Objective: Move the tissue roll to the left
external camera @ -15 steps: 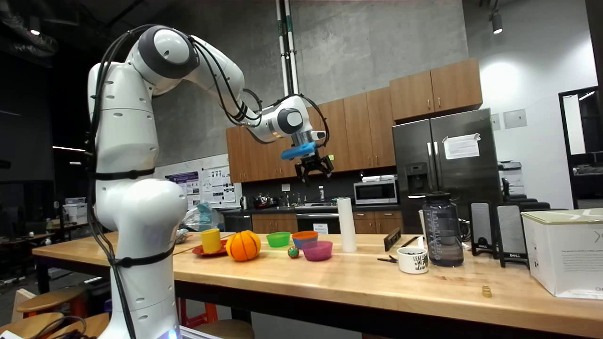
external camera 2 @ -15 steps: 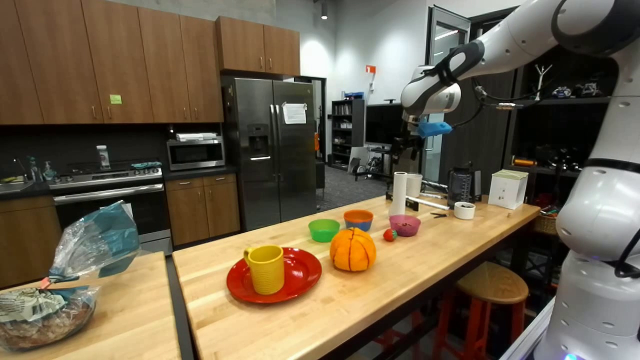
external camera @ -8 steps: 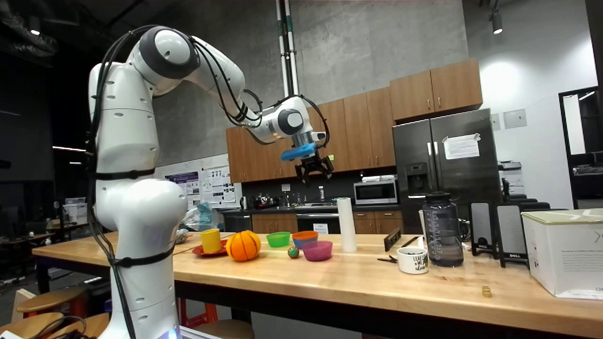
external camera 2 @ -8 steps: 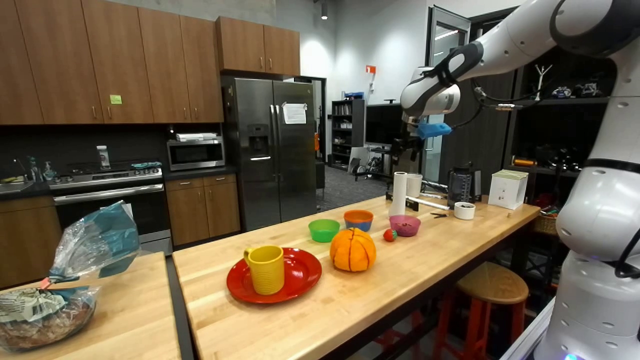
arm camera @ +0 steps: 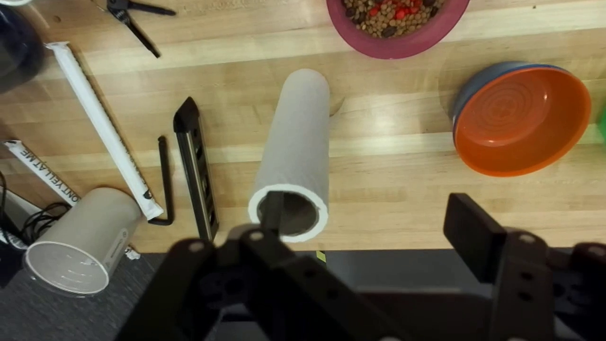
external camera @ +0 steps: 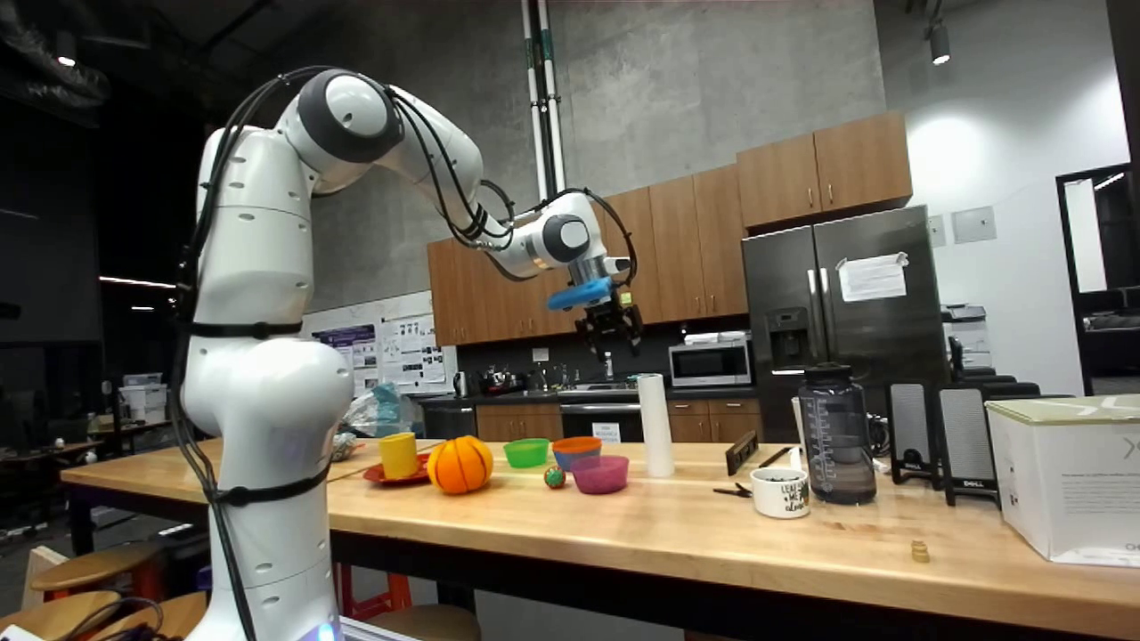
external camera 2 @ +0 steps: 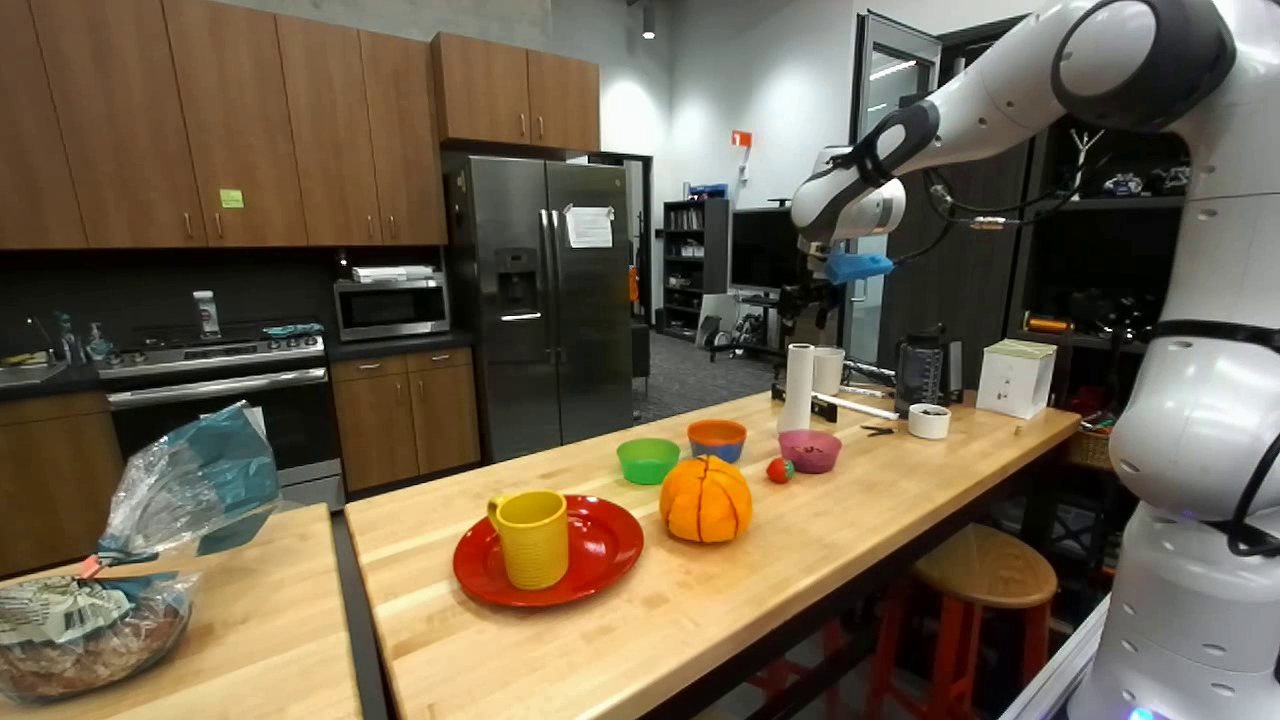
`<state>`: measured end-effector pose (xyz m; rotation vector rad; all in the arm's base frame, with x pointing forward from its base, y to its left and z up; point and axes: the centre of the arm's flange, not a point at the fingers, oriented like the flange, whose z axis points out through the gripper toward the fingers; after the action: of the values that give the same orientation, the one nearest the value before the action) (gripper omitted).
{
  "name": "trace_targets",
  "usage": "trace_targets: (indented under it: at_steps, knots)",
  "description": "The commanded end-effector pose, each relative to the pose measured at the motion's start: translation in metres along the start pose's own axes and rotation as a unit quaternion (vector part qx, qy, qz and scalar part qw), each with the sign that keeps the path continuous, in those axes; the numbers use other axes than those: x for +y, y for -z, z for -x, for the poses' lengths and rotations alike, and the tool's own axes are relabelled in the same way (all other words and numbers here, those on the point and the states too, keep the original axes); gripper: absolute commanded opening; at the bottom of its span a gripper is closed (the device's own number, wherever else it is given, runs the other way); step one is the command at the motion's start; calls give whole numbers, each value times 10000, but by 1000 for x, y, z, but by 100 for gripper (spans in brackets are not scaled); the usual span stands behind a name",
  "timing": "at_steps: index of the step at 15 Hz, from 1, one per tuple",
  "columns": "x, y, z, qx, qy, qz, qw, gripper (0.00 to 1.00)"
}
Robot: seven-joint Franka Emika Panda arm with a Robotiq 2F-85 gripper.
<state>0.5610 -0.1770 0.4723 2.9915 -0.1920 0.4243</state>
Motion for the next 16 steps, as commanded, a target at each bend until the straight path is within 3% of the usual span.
trace_targets:
  at_steps: [1, 8, 16]
  knots:
    - [12, -9, -26, -88, -201, 8, 9998, 54]
    - [26, -16, -45, -111, -434, 7, 9990, 1]
    - [36, -20, -49, -262, -582, -54, 9979, 0]
